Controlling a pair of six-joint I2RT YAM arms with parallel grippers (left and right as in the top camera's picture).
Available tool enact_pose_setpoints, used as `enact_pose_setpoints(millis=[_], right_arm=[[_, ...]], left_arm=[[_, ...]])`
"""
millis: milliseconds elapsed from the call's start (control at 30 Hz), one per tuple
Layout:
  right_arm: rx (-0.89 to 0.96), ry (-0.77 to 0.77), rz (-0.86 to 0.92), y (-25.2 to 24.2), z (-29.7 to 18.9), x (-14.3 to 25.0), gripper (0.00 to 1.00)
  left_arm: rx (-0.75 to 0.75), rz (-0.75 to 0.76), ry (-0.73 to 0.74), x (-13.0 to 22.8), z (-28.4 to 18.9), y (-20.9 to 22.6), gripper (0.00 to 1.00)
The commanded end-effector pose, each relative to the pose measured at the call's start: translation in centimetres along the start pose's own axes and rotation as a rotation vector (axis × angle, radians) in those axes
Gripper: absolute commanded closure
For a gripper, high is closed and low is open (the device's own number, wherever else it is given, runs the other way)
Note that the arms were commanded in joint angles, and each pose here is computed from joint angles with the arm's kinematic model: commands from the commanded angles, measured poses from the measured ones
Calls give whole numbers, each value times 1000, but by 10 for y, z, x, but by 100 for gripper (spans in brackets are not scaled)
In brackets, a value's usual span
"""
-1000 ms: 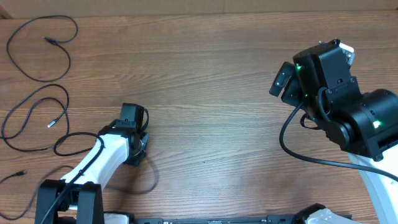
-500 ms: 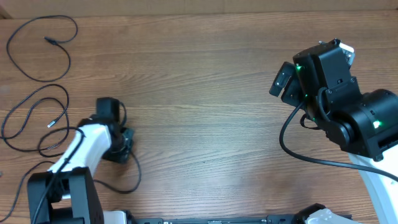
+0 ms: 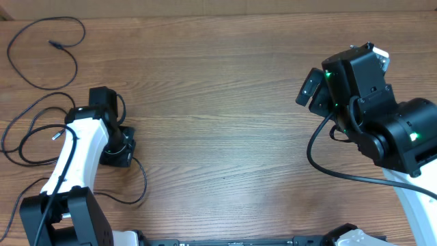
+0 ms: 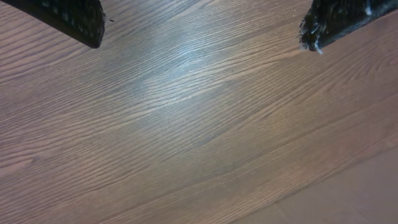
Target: Untangle cables
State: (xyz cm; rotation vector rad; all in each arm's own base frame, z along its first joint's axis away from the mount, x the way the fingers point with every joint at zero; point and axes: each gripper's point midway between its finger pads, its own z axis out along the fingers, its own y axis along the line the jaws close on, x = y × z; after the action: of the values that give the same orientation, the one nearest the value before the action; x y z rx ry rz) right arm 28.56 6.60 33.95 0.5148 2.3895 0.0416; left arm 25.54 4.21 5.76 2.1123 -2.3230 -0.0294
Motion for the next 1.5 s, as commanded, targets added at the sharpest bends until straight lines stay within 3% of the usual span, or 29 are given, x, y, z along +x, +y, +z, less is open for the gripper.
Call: enact_pose_setpoints(millis=[0, 567, 633, 700, 833, 867, 967, 1200, 1467], right_arm=[[7, -10, 12, -3, 0, -2, 0], [7, -10, 12, -3, 0, -2, 0], [7, -10, 12, -3, 0, -2, 0], [7, -10, 12, -3, 0, -2, 0], [7, -10, 12, -3, 0, -2, 0], [7, -10, 12, -3, 0, -2, 0], [7, -10, 12, -3, 0, -2, 0], [7, -10, 12, -3, 0, -2, 0], [7, -10, 12, -3, 0, -2, 0]], left_arm=[[21, -122, 54, 2, -4, -4, 96], [148, -313, 68, -47, -5, -18, 93], [154, -323, 75, -49, -6, -18, 88], [154, -321, 76, -49, -6, -18, 74], [175, -209, 70, -49, -6, -22, 68], [183, -163, 69, -49, -7, -24, 62], [195, -27, 55, -50, -10, -26, 27], [209, 275, 38, -47, -60, -27, 14], [434, 630, -66, -4, -145, -11, 9]])
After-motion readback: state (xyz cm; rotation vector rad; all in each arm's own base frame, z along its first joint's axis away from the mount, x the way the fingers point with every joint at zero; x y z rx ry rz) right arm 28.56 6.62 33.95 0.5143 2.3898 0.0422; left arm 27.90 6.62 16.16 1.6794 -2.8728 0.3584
